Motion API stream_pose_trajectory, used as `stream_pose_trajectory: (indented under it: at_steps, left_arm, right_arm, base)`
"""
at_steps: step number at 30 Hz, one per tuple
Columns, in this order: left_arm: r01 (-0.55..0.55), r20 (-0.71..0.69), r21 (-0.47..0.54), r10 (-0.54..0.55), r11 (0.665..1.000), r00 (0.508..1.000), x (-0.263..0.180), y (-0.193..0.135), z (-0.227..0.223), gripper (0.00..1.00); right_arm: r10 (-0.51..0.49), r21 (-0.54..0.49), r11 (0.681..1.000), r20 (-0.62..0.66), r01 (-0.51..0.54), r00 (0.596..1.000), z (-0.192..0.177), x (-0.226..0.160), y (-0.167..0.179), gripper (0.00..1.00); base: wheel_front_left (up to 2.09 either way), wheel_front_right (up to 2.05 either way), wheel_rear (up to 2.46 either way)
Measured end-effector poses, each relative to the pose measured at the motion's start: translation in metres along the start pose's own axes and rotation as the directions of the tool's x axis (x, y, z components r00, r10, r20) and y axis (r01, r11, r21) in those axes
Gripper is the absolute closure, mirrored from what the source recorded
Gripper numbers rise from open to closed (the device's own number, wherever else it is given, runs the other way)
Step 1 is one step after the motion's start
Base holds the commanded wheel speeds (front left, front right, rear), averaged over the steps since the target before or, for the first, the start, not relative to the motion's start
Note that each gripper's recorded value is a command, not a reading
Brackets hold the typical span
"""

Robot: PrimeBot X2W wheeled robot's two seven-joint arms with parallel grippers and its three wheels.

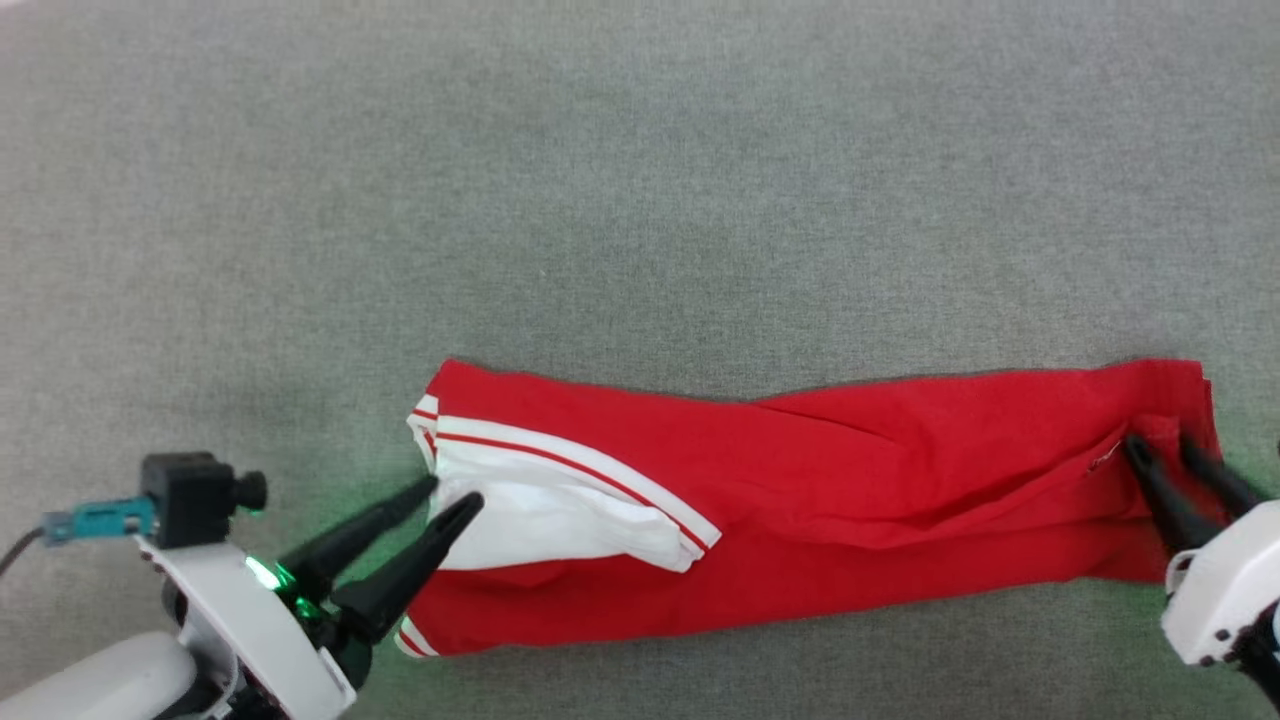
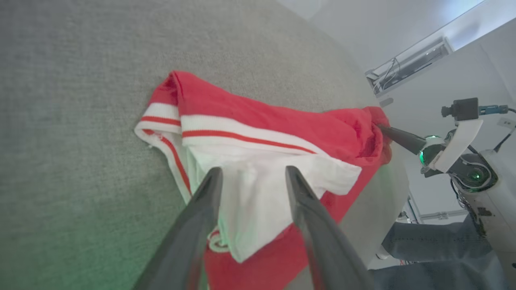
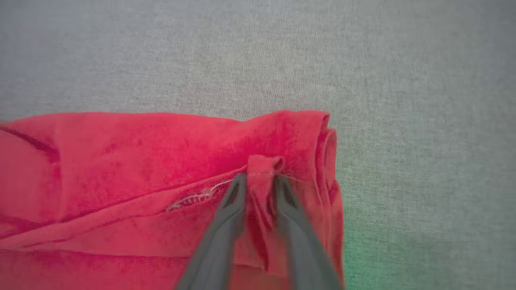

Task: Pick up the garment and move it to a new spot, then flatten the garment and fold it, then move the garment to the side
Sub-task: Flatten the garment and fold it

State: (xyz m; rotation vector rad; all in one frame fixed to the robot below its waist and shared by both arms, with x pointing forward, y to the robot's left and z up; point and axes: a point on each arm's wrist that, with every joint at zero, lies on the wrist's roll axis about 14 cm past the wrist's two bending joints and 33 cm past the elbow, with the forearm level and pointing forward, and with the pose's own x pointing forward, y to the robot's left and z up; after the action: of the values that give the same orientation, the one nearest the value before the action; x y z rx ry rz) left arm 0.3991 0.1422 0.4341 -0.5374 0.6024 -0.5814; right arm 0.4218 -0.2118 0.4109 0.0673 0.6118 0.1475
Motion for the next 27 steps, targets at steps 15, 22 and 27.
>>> stream_pose_trajectory:
  at_steps: [15,22,27]
  left_arm:
    - [-0.147,0.28,-0.012,0.145,0.989,0.949,-0.033,0.017,0.019,0.0]
    - [-0.308,0.398,0.08,0.253,0.948,0.882,-0.065,0.043,0.034,0.0]
    - [-0.426,0.48,0.128,0.32,0.896,0.817,-0.086,0.059,0.047,0.0]
  right_arm:
    - [-0.086,0.044,0.995,-0.051,0.088,0.995,0.008,-0.029,-0.04,0.0]
    - [-0.049,0.067,0.996,-0.196,0.063,0.979,-0.015,-0.013,-0.03,0.0]
    - [-0.026,0.084,0.995,-0.243,0.048,0.97,-0.016,0.001,-0.02,0.0]
  base:
    - [0.0,0.0,0.0]
    - [0.0,0.0,0.0]
    - [0.0,0.0,0.0]
